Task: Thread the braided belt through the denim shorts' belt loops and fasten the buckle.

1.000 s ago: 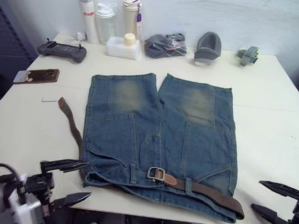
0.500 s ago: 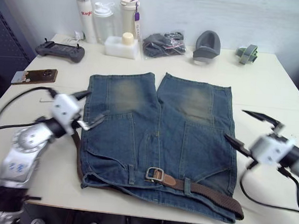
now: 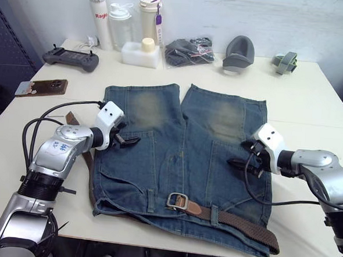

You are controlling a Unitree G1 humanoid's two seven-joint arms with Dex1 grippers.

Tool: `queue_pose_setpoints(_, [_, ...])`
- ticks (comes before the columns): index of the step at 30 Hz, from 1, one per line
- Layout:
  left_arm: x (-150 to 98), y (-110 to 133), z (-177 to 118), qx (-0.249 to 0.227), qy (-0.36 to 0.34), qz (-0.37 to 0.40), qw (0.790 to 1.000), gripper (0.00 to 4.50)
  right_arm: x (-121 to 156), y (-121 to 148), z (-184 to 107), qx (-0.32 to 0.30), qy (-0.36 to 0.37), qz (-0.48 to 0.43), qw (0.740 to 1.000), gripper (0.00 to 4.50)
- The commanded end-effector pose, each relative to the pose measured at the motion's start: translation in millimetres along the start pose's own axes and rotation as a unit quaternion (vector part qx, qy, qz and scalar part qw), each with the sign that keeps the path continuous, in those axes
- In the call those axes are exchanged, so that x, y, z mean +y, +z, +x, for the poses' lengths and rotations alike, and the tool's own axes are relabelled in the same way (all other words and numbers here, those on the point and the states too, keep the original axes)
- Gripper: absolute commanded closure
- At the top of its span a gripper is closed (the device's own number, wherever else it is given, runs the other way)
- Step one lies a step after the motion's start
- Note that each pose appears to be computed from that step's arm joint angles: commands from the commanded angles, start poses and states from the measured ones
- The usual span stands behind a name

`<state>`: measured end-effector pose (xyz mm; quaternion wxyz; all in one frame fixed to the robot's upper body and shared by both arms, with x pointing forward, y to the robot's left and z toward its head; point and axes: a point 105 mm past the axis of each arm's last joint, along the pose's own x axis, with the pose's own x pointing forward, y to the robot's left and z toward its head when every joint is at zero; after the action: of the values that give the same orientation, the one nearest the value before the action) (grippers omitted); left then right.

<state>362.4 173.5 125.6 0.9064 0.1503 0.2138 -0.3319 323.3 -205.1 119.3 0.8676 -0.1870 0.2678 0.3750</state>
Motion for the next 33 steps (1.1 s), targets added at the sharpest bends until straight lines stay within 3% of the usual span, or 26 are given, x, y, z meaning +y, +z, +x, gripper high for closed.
queue_pose_setpoints(1, [-26,-31,8,0.051,-0.055,-0.051,0.996,0.86,23,-61,12,0.123,0.051,0.095,0.986,1.26])
queue_pose_setpoints(4, [-33,-32,7,0.051,-0.063,-0.061,0.995,2.08,29,-64,15,0.122,0.061,0.158,0.978,2.49])
queue_pose_setpoints(7, [-31,-31,5,0.044,-0.054,-0.062,0.996,3.37,31,-62,14,0.12,0.063,0.144,0.98,3.78])
queue_pose_setpoints(9, [-28,-22,2,0.02,-0.043,-0.057,0.997,4.13,32,-39,12,0.073,0.07,0.111,0.989,4.46])
queue_pose_setpoints(10, [-27,-13,1,-0.001,-0.04,-0.052,0.998,4.46,29,-24,9,0.04,0.067,0.075,0.994,4.5])
queue_pose_setpoints(13, [-22,19,-3,-0.071,-0.027,-0.046,0.996,4.49,5,11,-2,-0.014,-0.001,-0.046,0.999,4.5])
queue_pose_setpoints(15, [-13,31,-5,-0.082,-0.009,-0.055,0.995,4.49,-12,27,-9,-0.016,-0.039,-0.093,0.995,4.5])
queue_pose_setpoints(17, [0,41,-5,-0.086,0.017,-0.073,0.994,4.49,-26,44,-16,-0.017,-0.065,-0.117,0.991,4.5])
queue_pose_setpoints(20, [26,75,-8,-0.118,0.049,-0.091,0.988,4.49,-44,86,-25,-0.049,-0.085,-0.125,0.987,4.5])
queue_pose_setpoints(23, [40,99,-5,-0.14,0.063,-0.083,0.985,4.49,-58,103,-19,-0.057,-0.1,-0.126,0.985,4.5])
queue_pose_setpoints(27, [51,114,2,-0.159,0.084,-0.066,0.981,4.49,-67,90,-4,-0.021,-0.107,-0.123,0.986,4.5])
queue_pose_setpoints(30, [25,95,17,-0.121,0.015,-0.062,0.991,4.49,-49,61,14,0.021,-0.052,-0.112,0.992,4.5])
queue_pose_setpoints(33, [2,63,32,-0.081,-0.024,-0.059,0.995,4.49,-54,45,25,0.024,-0.06,-0.091,0.994,4.5])
